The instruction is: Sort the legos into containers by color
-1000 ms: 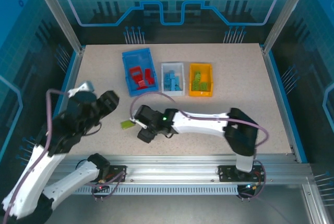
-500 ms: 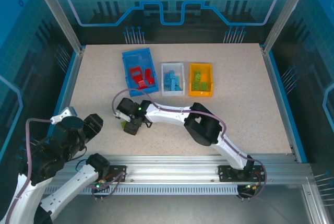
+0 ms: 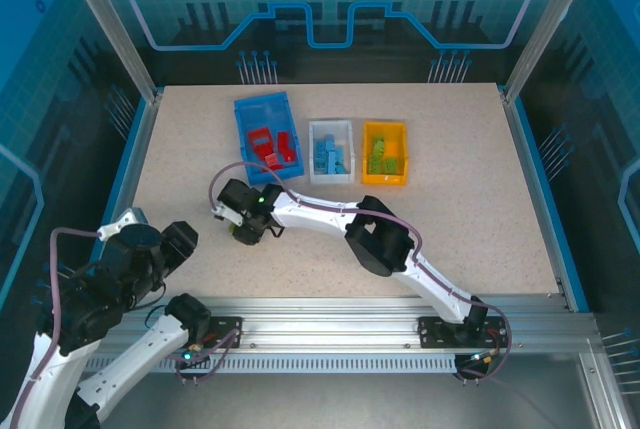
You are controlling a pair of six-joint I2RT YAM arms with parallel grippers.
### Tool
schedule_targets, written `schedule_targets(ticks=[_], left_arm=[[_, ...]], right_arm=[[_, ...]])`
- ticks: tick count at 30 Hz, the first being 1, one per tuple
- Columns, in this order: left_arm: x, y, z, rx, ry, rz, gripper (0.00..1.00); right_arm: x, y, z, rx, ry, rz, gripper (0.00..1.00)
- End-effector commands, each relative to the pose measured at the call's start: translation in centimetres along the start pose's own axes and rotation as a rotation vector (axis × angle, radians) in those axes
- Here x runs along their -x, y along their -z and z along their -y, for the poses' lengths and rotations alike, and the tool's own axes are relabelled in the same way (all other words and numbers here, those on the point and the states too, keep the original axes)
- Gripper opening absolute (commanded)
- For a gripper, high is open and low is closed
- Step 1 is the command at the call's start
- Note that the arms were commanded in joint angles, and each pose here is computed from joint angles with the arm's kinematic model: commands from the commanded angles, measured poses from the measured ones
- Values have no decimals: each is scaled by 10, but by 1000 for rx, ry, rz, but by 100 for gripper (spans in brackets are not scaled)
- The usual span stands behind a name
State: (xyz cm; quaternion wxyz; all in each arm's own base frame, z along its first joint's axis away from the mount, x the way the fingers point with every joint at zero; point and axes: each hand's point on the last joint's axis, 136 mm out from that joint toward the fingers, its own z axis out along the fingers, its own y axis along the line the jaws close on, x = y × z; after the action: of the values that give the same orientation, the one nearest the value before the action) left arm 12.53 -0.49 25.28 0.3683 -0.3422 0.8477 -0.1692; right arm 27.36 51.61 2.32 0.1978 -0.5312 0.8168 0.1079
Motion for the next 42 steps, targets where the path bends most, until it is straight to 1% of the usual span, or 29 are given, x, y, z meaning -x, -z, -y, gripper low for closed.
schedule_targets(ticks=[1,3,6,7,9,11,13,16,18,22,25,29,33,35,37,39,42], left_arm=[[-3,6,-14,49,26,-16,63],[-4,7,-13,50,32,-25,64],[-7,4,-6,35,27,-47,64],[-8,2,-1,24,16,-59,65],[-14,-5,20,-34,-25,-105,65],[-24,-18,47,-93,-70,-180,66],[-42,-35,82,-169,-117,-292,66],[-67,-64,129,-274,-144,-440,65],[-79,-79,154,-320,-164,-486,64],[-99,-101,199,-356,-294,-489,64],[-114,-113,222,-372,-343,-502,64],[-132,-128,237,-371,-368,-526,64],[-141,-133,240,-371,-380,-537,64],[-143,-134,238,-365,-384,-541,64],[-143,-134,235,-359,-389,-539,64],[-143,-135,231,-350,-392,-538,64],[-144,-135,227,-345,-388,-537,64]], right_arm=[[1,15,6,-11,-48,25,25],[5,33,11,-27,-78,70,23],[14,85,26,-77,-152,170,21],[10,99,33,-96,-180,190,21],[-2,135,56,-150,-276,232,20],[-26,163,86,-208,-392,246,20],[-60,188,124,-274,-546,247,20],[-114,211,179,-362,-766,225,20],[-144,220,209,-410,-895,196,21],[-184,225,260,-493,-1091,140,22],[-204,215,289,-511,-1196,93,23],[-221,194,316,-497,-1296,11,22],[-223,178,331,-477,-1324,-12,24],[-222,172,337,-473,-1323,-19,28],[-217,168,339,-458,-1313,-15,36],[-214,166,340,-446,-1308,-18,47],[-207,173,340,-450,-1290,10,57]])
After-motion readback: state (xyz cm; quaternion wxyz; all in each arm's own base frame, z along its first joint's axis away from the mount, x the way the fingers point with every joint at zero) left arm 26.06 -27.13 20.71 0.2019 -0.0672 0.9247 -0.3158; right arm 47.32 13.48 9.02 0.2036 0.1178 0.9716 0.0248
